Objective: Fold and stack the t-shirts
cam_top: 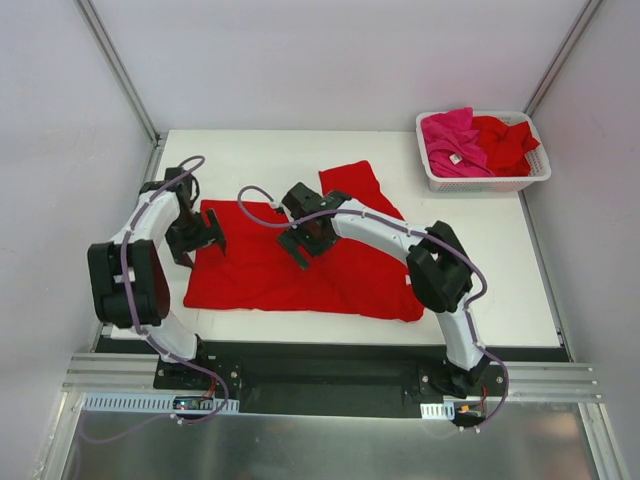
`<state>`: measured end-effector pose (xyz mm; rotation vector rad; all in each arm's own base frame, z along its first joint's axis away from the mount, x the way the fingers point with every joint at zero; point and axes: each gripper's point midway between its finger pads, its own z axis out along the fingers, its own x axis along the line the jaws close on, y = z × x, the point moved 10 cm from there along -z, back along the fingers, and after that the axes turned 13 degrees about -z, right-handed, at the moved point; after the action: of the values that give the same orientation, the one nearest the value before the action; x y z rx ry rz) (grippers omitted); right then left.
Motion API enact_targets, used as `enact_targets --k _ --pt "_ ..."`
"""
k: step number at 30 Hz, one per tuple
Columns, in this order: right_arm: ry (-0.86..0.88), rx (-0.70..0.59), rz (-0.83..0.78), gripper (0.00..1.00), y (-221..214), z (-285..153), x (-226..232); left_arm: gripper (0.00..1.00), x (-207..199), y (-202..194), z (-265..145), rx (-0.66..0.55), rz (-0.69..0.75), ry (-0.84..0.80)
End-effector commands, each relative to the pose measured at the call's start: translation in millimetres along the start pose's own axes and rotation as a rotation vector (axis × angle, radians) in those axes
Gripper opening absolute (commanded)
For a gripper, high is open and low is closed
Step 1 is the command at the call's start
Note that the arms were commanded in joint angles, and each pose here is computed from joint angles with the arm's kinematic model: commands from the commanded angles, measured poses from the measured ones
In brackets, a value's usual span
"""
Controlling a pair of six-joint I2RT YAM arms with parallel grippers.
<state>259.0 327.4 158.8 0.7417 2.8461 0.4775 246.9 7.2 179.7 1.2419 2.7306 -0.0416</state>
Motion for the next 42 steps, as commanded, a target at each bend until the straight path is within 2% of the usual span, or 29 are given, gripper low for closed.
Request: enact_targets --k 1,7,8,9,11,13,16,22,29,33,42 --pt "-0.105 -0.005 0.07 0.96 -8 -37 -18 0.81 -34 16 8 -0.017 0.094 0.001" --pt "-0.116 0.029 0.328 0.96 -62 -54 -44 0.82 -80 24 25 0.027 0.179 -0.074" --pt "-0.123 0.033 0.346 0.96 -68 -56 -47 0.82 -84 25 27 0.037 0.184 -0.085" --pt "-0.126 0.062 0.348 0.96 -80 -54 -46 0.89 -87 25 30 0.045 0.191 -0.091" --pt "-0.152 0.08 0.358 0.96 -91 -62 -51 0.89 -95 25 36 0.048 0.21 -0.092" --pt "-0.159 0.108 0.352 0.96 -102 -63 -53 0.99 -99 24 41 0.056 0.218 -0.092" --pt "-0.166 0.119 0.34 0.96 -111 -60 -52 0.99 -101 23 47 0.065 0.219 -0.094" --pt "-0.126 0.088 0.32 0.96 -111 -41 -53 0.99 -100 17 54 0.064 0.241 -0.078" --pt "-0.087 0.121 0.321 0.96 -101 -9 -58 0.99 -94 14 64 0.049 0.271 -0.062" --pt "-0.083 0.155 0.32 0.96 -99 -4 -61 0.99 -91 13 73 0.061 0.274 -0.051" --pt "-0.107 0.257 0.322 0.96 -116 -13 -67 0.99 -80 22 79 0.009 0.285 0.001"
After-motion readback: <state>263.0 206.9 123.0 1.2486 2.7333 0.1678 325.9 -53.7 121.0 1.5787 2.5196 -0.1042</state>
